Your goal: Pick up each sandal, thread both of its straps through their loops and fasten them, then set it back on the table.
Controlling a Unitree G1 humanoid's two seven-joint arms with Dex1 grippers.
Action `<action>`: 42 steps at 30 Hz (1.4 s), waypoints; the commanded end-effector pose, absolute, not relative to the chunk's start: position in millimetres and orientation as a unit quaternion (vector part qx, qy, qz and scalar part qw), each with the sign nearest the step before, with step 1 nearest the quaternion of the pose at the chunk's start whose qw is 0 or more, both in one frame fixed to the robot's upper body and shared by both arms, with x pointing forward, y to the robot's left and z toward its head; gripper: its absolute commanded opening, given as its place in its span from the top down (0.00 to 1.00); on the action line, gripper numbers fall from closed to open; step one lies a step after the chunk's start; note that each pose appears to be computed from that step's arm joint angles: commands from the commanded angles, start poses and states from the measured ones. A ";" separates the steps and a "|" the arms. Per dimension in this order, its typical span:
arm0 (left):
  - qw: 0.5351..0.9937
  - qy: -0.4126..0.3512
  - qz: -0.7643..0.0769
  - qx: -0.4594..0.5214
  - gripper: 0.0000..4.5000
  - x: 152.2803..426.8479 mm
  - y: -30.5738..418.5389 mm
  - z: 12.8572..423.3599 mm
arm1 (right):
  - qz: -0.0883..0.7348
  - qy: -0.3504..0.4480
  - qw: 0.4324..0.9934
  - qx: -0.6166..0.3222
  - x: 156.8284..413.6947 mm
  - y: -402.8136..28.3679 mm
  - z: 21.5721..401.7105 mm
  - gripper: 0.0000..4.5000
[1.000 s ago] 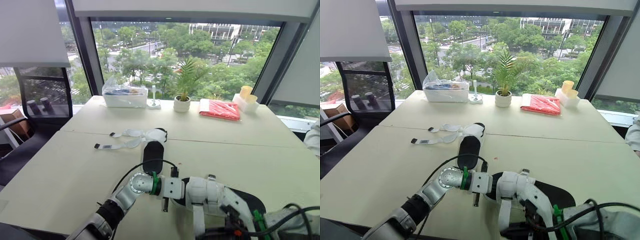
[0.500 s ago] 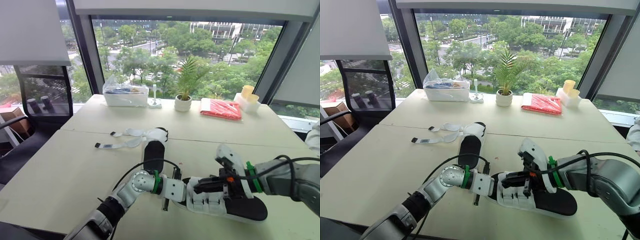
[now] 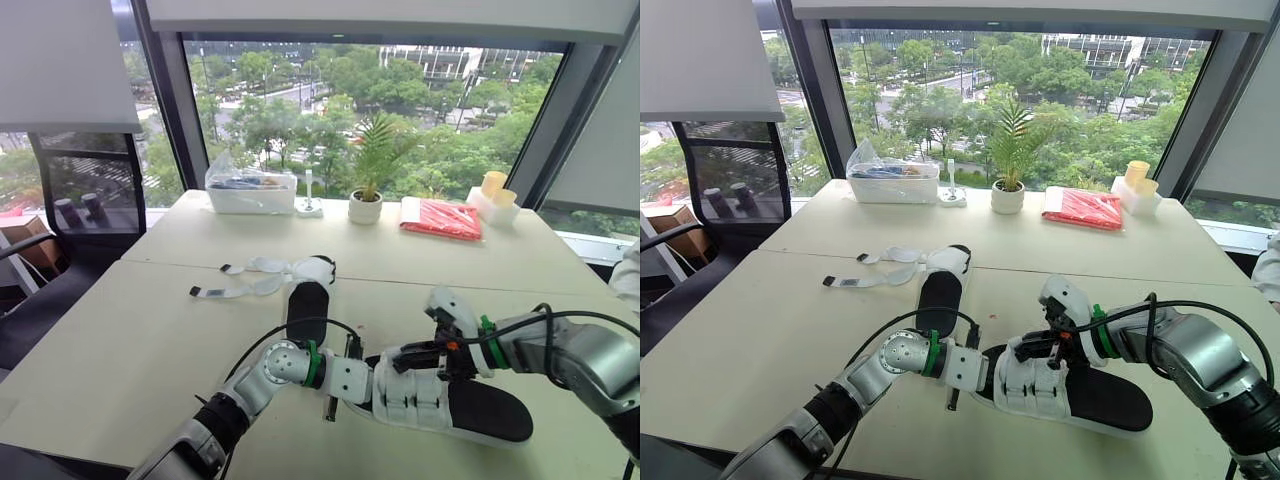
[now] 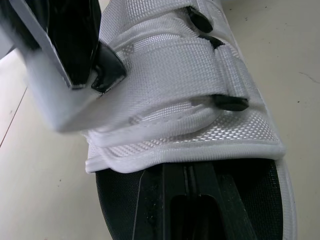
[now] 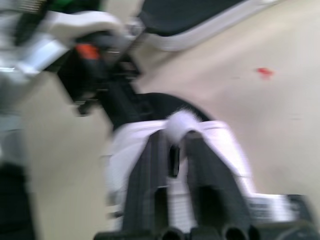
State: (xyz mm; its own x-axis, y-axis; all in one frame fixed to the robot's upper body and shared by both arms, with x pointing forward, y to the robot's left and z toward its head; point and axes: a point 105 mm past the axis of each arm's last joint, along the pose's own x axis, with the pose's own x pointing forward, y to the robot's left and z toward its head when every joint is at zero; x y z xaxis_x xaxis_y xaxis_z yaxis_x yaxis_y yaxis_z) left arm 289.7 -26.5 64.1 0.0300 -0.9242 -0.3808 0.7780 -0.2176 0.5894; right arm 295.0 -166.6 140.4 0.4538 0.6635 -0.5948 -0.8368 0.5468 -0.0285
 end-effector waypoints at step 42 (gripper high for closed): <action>0.556 0.098 -0.729 0.387 1.00 254.1 10.5 -41.1 | 0.416 0.293 0.858 0.062 316.8 -153.6 139.4 0.86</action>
State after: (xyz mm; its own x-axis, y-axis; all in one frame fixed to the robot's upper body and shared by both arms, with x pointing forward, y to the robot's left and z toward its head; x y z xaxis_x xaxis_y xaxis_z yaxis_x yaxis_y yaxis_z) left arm 290.2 -27.4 60.6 0.0377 -0.9299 -0.3658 0.7846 -0.1992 0.5872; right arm 317.3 -158.3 124.7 0.4793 0.7196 -0.5024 -0.6451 0.6770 0.3543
